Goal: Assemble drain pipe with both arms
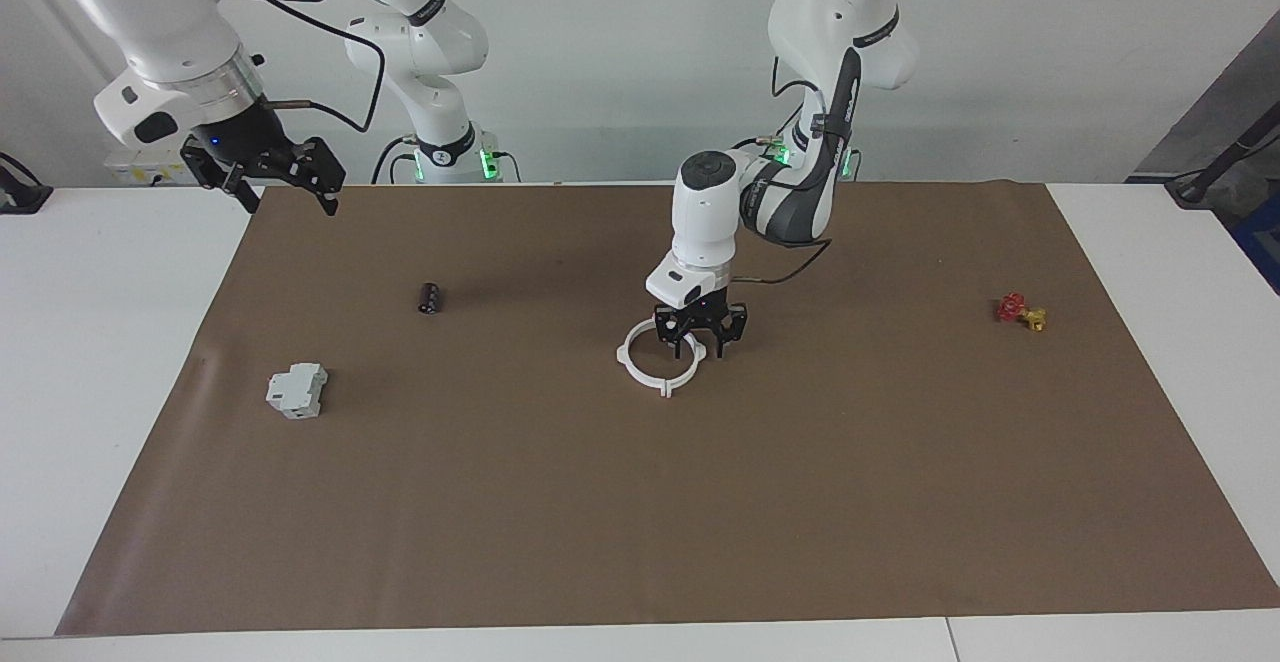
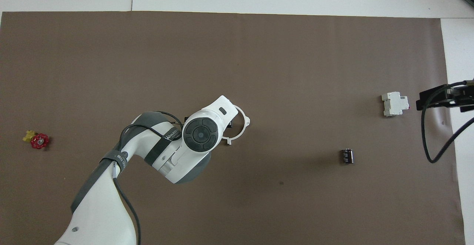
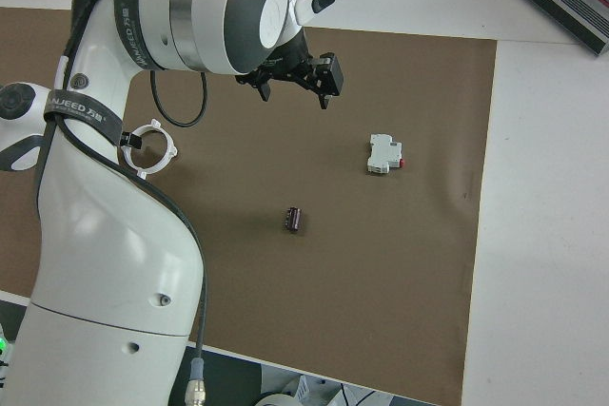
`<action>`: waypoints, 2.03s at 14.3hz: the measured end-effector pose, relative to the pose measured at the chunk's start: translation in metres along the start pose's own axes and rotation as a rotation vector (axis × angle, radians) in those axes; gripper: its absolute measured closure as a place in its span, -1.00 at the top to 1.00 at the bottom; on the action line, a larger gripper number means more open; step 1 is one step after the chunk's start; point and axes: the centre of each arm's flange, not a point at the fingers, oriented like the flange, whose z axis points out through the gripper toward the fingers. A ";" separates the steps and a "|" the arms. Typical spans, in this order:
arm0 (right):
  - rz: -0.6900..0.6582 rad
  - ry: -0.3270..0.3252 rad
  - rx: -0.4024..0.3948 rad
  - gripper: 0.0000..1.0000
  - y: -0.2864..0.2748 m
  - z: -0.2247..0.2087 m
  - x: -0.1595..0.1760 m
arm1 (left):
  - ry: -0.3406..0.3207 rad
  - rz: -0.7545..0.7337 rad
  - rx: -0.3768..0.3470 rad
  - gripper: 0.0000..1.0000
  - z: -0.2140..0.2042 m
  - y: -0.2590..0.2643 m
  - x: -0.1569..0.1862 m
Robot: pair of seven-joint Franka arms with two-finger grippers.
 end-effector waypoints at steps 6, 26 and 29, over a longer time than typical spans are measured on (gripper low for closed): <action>0.000 0.000 0.000 1.00 0.000 0.000 0.000 | 0.001 -0.001 0.000 1.00 0.000 0.000 0.001; -0.002 0.012 -0.012 1.00 0.000 -0.001 0.001 | -0.052 -0.173 0.113 1.00 -0.192 -0.361 0.067; -0.002 0.012 -0.012 1.00 0.000 -0.001 0.001 | -0.066 -0.168 0.113 1.00 -0.203 -0.356 0.062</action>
